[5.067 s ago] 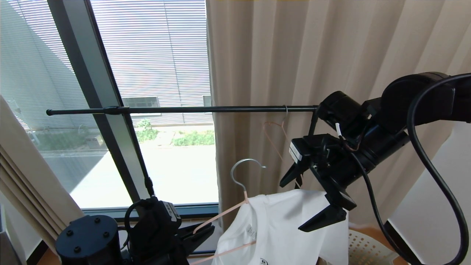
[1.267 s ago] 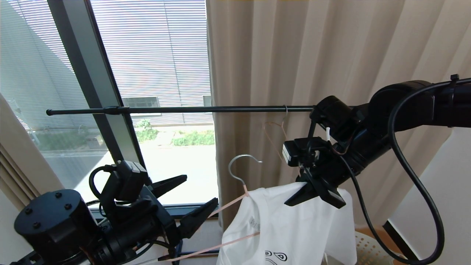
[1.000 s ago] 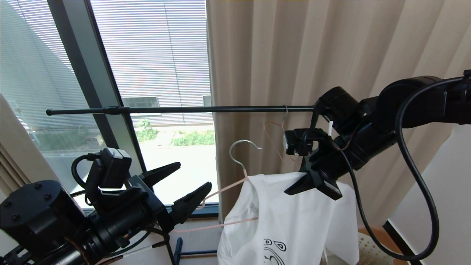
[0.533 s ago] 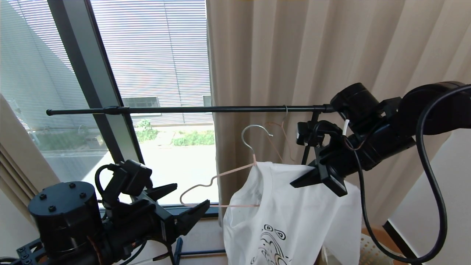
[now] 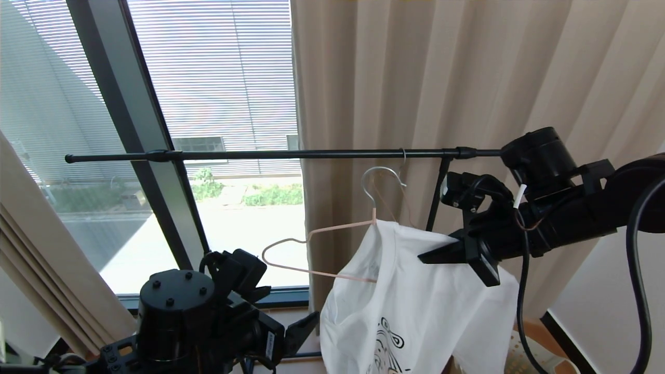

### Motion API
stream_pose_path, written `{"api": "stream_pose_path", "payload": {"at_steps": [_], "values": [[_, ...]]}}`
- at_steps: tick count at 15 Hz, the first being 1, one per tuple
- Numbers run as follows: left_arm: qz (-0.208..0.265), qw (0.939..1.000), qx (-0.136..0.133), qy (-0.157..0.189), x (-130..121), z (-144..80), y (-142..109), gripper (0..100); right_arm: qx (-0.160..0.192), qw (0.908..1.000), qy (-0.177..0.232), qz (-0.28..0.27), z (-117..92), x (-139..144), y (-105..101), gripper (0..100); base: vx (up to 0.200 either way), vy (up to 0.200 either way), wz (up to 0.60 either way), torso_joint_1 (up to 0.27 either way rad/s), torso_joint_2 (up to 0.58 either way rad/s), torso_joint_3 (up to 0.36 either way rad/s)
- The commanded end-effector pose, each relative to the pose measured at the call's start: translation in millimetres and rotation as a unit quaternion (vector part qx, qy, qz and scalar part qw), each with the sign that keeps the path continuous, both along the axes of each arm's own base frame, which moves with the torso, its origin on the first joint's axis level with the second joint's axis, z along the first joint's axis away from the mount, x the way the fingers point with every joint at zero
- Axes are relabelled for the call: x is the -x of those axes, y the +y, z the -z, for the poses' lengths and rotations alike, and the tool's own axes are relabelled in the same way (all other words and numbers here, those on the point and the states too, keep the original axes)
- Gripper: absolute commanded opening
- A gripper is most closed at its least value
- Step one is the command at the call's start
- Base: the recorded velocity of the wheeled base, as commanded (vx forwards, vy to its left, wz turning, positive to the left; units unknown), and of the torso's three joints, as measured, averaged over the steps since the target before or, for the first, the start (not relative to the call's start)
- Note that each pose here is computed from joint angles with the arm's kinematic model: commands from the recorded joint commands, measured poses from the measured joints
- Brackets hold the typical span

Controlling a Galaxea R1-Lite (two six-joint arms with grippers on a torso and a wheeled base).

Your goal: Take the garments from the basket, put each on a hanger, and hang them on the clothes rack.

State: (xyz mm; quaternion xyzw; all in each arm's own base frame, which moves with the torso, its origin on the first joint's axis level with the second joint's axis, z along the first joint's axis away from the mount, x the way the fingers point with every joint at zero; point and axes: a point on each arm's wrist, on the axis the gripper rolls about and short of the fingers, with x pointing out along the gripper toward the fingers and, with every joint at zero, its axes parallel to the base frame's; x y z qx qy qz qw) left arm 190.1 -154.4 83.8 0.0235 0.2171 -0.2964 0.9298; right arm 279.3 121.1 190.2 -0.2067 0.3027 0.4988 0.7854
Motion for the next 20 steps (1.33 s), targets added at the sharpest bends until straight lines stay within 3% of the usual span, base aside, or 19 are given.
{"api": "stream_pose_path", "payload": {"at_steps": [1,10,16,20], "values": [[0.001,0.9996,-0.005,0.028,-4.6,15.2,-13.8,100,-0.004,0.9999,-0.01,0.0,-6.6,8.8,-3.3,0,0.0,0.0,0.0,0.0,0.0,0.0],[-0.018,0.9983,0.01,0.054,-13.4,31.5,-43.9,100,-0.007,0.9999,-0.014,-0.002,-10.5,16.9,-5.0,0,0.0,0.0,0.0,0.0,0.0,0.0],[-0.072,0.9956,0.001,0.06,-26.4,51.4,-58.1,100,-0.009,0.9998,-0.018,-0.009,-13.5,24.2,-3.3,0,0.0,0.0,0.0,0.0,0.0,0.0],[-0.088,0.9952,0.01,0.043,-30.8,57.8,-63.5,100,-0.01,0.9996,-0.021,-0.013,-15.5,27.9,-2.5,0,0.0,0.0,0.0,0.0,0.0,0.0]]}}
